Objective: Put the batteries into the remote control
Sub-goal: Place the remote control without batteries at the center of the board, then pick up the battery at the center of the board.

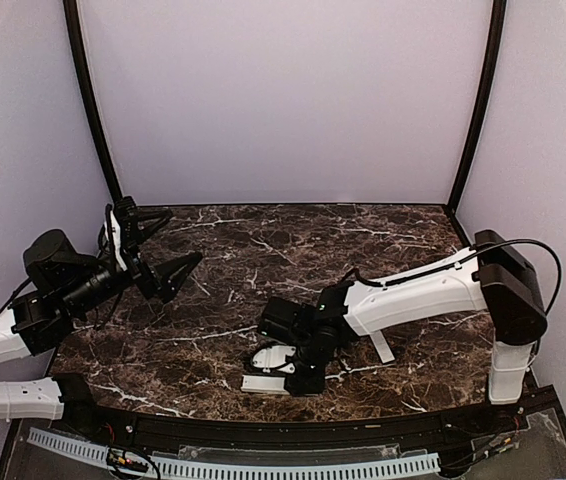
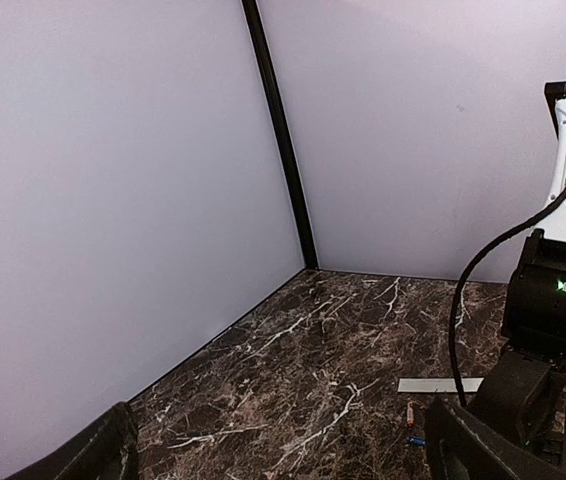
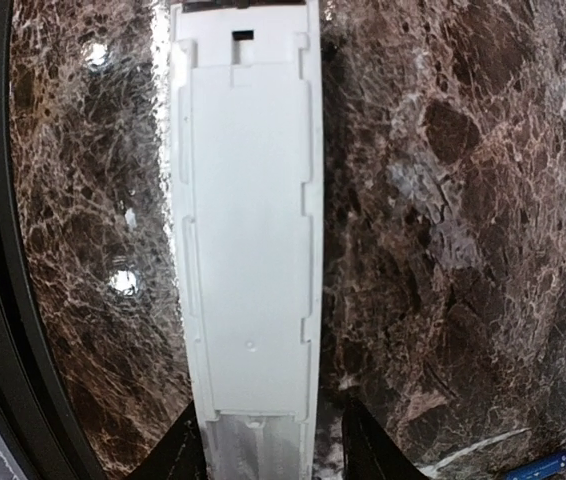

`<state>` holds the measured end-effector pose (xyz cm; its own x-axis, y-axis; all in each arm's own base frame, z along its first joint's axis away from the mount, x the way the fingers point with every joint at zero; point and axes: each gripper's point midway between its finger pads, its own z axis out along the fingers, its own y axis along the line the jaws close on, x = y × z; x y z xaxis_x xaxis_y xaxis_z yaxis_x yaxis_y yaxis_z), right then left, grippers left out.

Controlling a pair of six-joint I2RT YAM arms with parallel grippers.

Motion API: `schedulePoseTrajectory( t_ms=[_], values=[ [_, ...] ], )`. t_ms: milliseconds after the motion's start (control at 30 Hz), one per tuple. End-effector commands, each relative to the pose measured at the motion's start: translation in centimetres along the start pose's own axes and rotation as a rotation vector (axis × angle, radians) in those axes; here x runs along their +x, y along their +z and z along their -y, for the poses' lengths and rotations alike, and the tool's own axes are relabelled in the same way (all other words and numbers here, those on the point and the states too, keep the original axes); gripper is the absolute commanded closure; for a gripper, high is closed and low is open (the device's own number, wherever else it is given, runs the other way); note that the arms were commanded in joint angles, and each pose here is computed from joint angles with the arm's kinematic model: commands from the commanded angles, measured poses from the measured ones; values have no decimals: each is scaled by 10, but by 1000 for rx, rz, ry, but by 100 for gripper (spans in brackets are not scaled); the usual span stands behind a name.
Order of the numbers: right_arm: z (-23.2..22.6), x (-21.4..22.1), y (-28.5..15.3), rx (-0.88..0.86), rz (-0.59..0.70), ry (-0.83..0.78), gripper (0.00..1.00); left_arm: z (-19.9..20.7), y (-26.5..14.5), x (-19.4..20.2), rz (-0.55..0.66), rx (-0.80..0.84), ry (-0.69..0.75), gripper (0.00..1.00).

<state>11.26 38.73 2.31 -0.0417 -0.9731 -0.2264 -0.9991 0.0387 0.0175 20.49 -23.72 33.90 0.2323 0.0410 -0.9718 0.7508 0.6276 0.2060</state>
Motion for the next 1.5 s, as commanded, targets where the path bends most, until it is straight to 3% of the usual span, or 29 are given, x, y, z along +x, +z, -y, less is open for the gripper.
schedulePoseTrajectory(
  t_ms=[0,167,300,400,467,600,667,700,733,767,800,900,1067,1133,1233,1367,1467],
  values=[
    [1,-4,-6,21,-20,-34,56,-2,1,-1,-6,-6,10,1],
    [0,-20,-42,27,60,-62,54,-2,3,4,-19,-12,11,1],
    [-9,-33,-94,17,202,-88,53,-6,5,7,-31,-31,10,1],
    [8,-50,-148,79,422,-22,51,-19,9,11,-42,-108,-11,1],
    [37,-52,-183,138,569,107,51,-29,14,18,-56,-169,-38,1],
    [104,-23,-250,278,864,342,47,-43,24,31,-79,-250,-69,1],
    [121,-6,-269,361,984,411,38,-46,31,34,-92,-256,-85,1],
    [133,3,-282,430,1051,484,29,-44,35,39,-106,-240,-88,1],
    [145,15,-294,509,1104,577,13,-46,38,37,-109,-238,-91,1],
    [154,28,-301,564,1143,658,7,-44,42,42,-124,-219,-93,1],
    [159,35,-305,583,1164,685,9,-46,44,42,-131,-219,-99,1],
    [165,42,-288,501,1065,734,14,-46,51,60,-177,-188,-129,1],
    [170,69,-206,361,539,990,34,-59,58,93,-273,-214,-155,1],
    [167,72,-180,293,385,1091,43,-67,59,105,-314,-230,-157,1],
    [152,59,-145,137,261,1152,57,-75,60,122,-358,-238,-153,1],
    [135,61,-100,113,85,1214,60,-70,63,132,-383,-192,-145,1],
    [128,59,-83,98,30,1227,61,-66,62,132,-381,-167,-128,2]
  ],
)
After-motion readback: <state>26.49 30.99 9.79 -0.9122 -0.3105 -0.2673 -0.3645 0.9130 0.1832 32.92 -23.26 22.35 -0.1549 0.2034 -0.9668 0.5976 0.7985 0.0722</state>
